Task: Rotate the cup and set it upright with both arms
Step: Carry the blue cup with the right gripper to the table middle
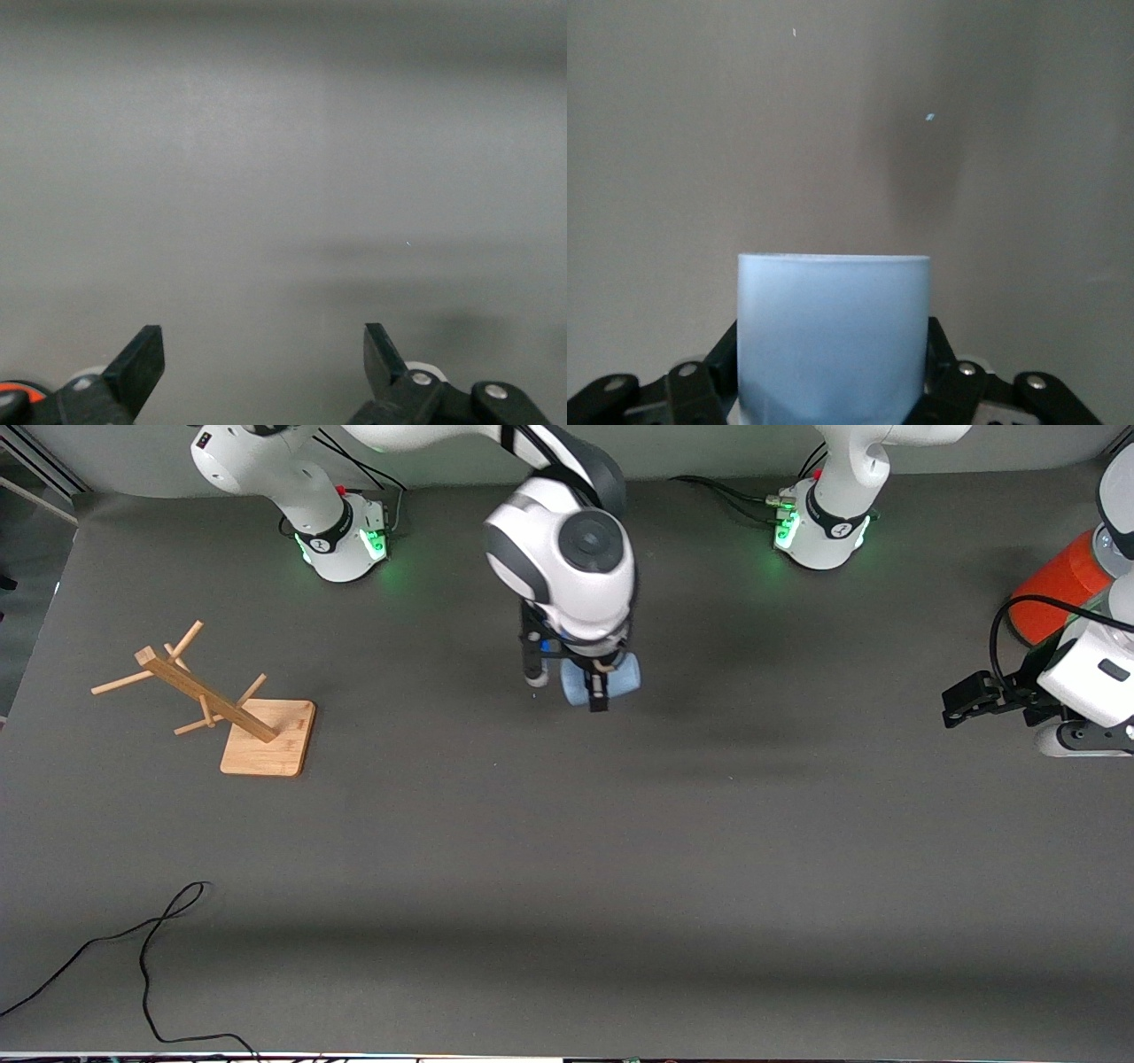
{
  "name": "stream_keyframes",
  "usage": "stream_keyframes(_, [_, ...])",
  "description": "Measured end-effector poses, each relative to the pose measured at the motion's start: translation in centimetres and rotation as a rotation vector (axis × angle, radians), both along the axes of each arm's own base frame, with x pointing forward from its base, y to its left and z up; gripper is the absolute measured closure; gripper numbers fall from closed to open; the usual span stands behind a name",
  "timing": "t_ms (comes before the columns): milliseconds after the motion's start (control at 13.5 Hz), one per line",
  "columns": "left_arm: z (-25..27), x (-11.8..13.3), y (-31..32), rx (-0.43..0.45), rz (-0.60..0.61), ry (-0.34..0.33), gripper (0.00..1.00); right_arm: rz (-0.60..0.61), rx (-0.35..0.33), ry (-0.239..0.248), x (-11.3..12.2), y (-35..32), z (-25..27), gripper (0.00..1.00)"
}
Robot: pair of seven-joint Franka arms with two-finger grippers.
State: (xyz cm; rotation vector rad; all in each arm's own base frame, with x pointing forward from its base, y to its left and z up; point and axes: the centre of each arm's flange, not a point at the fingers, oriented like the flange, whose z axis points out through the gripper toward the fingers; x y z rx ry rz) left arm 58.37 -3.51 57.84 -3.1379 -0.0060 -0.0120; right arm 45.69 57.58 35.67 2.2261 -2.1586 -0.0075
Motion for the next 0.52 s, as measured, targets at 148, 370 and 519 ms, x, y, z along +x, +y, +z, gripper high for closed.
stream_keyframes(148, [-0.1,0.0,0.0,0.001,0.000,0.002,0.00,-0.030,-0.033,-0.034,-0.6,2.5,-4.9,0.20])
stream_keyframes(370, [-0.2,0.1,0.1,0.001,0.001,0.004,0.00,-0.067,-0.069,-0.047,-1.4,4.3,-11.5,0.20])
stream_keyframes(519, [-0.3,0.1,0.2,0.002,0.003,0.006,0.00,-0.088,-0.087,-0.059,-1.4,4.5,-14.5,0.20])
